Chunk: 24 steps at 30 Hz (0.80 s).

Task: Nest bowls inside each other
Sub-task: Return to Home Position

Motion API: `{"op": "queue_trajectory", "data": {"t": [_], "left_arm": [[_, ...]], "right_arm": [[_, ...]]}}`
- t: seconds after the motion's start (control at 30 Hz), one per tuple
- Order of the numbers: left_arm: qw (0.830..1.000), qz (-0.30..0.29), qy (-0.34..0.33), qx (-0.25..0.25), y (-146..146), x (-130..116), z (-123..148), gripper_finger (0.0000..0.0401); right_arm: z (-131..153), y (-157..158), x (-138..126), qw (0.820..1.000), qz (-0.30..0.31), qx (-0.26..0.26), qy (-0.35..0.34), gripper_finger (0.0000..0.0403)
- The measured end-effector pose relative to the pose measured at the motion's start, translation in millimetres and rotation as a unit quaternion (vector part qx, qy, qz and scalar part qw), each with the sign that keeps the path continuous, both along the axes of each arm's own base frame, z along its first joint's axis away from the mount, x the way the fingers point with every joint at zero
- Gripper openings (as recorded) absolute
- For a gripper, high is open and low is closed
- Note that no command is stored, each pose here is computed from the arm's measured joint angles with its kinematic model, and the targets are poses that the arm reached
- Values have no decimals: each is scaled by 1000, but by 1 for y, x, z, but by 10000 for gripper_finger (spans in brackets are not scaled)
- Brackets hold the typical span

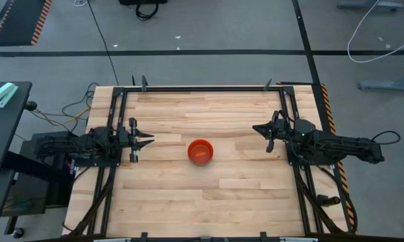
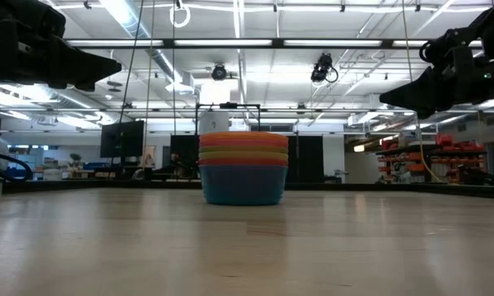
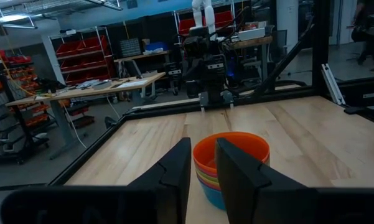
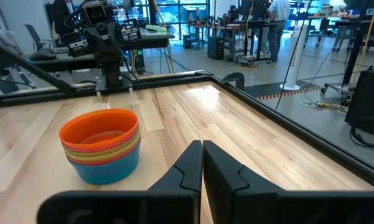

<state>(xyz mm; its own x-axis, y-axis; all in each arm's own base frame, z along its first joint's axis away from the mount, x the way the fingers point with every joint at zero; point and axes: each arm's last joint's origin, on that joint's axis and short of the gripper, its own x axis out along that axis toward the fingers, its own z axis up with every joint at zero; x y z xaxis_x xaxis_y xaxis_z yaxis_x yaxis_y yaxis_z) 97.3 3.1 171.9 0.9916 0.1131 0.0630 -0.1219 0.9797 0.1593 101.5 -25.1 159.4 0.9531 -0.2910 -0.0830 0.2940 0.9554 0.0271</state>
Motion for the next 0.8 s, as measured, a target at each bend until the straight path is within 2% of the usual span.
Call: {"op": "queue_trajectory", "data": {"t": [0.43,0.8], "left_arm": [[1000,0,0,0,0,0,0,91],[1000,0,0,0,0,0,0,80]], "right_arm": [[0,0,0,1000,0,0,0,19],[0,0,0,1000,0,0,0,19]]}}
